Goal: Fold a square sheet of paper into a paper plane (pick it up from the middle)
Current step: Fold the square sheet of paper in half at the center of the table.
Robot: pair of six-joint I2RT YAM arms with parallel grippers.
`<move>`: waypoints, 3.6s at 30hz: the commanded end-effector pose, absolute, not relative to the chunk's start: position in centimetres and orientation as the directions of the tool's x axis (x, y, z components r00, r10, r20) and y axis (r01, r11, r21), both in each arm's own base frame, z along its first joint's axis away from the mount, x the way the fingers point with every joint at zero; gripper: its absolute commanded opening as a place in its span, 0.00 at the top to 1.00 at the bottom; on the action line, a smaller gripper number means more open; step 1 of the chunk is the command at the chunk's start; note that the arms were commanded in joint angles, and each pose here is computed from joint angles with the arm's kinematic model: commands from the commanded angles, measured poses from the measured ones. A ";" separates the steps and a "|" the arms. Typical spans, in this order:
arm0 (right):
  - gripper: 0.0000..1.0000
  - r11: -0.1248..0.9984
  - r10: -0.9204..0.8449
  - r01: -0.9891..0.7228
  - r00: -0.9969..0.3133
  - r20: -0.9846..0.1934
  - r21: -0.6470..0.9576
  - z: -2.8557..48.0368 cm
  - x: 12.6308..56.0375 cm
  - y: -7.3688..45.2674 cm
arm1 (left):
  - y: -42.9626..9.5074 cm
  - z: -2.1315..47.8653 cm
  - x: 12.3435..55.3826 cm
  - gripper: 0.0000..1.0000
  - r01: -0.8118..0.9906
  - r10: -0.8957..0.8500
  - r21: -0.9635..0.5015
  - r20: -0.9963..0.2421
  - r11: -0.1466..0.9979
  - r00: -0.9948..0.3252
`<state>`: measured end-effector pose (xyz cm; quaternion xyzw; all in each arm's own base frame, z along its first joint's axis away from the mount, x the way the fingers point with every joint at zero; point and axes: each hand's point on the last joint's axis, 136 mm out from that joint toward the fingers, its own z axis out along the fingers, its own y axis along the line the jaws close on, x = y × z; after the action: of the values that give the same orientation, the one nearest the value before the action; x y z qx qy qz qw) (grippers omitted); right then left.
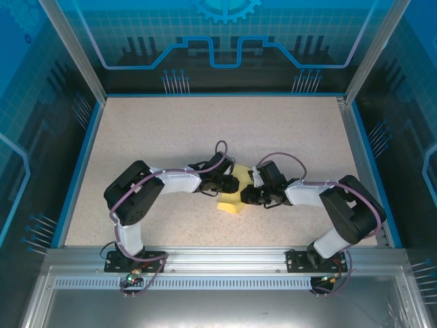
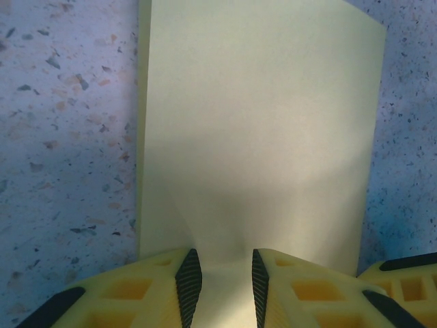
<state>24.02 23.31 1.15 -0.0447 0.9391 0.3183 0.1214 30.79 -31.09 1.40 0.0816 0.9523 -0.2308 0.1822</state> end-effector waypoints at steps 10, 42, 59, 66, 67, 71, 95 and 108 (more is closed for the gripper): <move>0.89 0.798 -0.196 -0.236 -0.972 -0.132 0.554 -0.5 17.6 22.5 | -25.6 -5.7 25.9 0.68 0.171 0.142 -0.228 -0.137 0.959 -0.980; 0.88 0.759 0.036 -0.092 -0.982 -0.183 0.645 0.3 20.0 25.4 | -25.8 -6.1 25.8 0.68 0.172 0.144 -0.245 -0.126 0.954 -0.982; 0.88 0.749 -0.246 -0.283 -0.958 -0.146 0.599 -0.7 14.5 26.4 | -25.3 -6.6 26.0 0.68 0.159 0.134 -0.239 -0.119 0.958 -0.984; 0.88 0.753 -0.272 -0.281 -0.956 -0.108 0.594 -1.2 12.8 26.5 | -25.2 -6.8 26.0 0.68 0.159 0.137 -0.234 -0.111 0.959 -0.984; 0.89 0.754 -0.268 -0.276 -0.958 -0.105 0.596 -1.2 12.7 26.5 | -25.3 -6.8 26.1 0.68 0.159 0.135 -0.235 -0.113 0.959 -0.984; 0.89 0.754 -0.256 -0.270 -0.960 -0.111 0.599 -0.6 12.7 26.4 | -25.3 -6.8 26.0 0.68 0.159 0.136 -0.237 -0.110 0.958 -0.985; 0.84 0.774 0.146 -0.100 -0.932 -0.330 0.626 5.3 26.5 19.7 | -29.8 2.5 28.5 0.64 0.220 0.123 -0.426 -0.244 0.877 -0.962; 0.77 0.793 0.052 -0.167 -0.940 -0.338 0.586 3.6 29.5 21.1 | -28.7 6.4 27.8 0.49 0.239 0.112 -0.430 -0.300 0.870 -0.947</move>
<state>28.83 20.84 3.44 -0.0059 0.9311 0.3258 0.1636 28.54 -29.81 5.35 0.0903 0.9558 -0.2450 0.1349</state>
